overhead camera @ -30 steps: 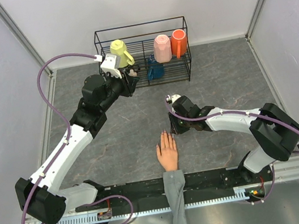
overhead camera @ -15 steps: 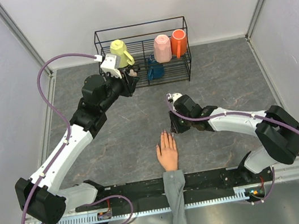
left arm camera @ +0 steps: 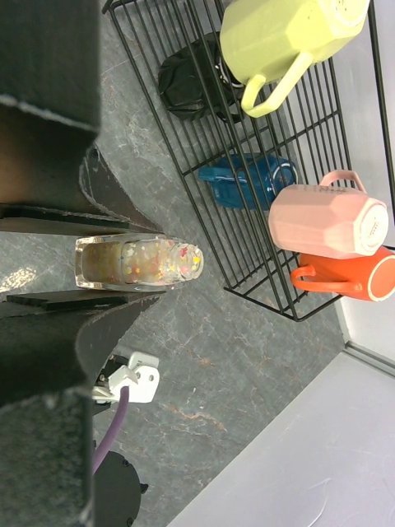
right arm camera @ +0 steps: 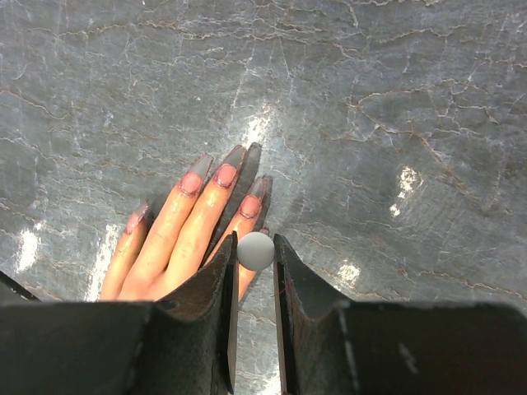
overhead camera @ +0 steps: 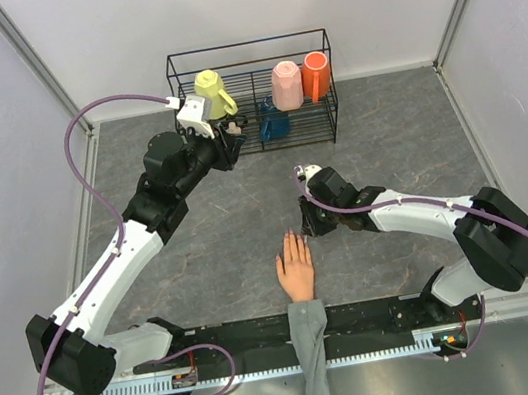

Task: Paint the nails

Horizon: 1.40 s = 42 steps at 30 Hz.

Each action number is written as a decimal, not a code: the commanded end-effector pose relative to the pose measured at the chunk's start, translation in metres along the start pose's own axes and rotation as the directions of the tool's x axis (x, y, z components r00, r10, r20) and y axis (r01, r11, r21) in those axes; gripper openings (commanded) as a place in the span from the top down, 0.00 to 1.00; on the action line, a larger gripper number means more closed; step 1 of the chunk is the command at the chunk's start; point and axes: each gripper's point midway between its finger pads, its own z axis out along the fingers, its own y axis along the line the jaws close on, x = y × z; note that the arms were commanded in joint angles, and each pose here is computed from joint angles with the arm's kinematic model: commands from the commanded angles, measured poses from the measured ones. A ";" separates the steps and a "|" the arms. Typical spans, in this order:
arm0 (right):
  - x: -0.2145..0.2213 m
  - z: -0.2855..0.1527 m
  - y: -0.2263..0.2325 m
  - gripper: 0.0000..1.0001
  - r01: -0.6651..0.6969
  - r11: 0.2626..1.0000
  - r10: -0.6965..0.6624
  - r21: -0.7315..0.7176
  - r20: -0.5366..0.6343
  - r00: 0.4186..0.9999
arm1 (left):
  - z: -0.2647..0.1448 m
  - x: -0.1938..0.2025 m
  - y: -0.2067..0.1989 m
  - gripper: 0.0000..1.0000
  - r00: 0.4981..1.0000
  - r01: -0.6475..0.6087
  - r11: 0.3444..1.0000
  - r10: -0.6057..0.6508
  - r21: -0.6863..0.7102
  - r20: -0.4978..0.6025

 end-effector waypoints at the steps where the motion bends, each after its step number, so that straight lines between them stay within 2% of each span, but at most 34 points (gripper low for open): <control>1: -0.001 0.001 0.002 1.00 -0.011 1.000 0.011 -0.014 0.003 1.000 | -0.008 -0.030 -0.008 0.98 0.997 0.022 0.999 -0.024 0.029 0.076; 42: 0.007 0.000 0.002 1.00 -0.016 1.000 0.015 -0.018 -0.027 1.000 | -0.010 -0.027 -0.007 0.98 0.997 0.025 0.999 -0.026 0.022 0.073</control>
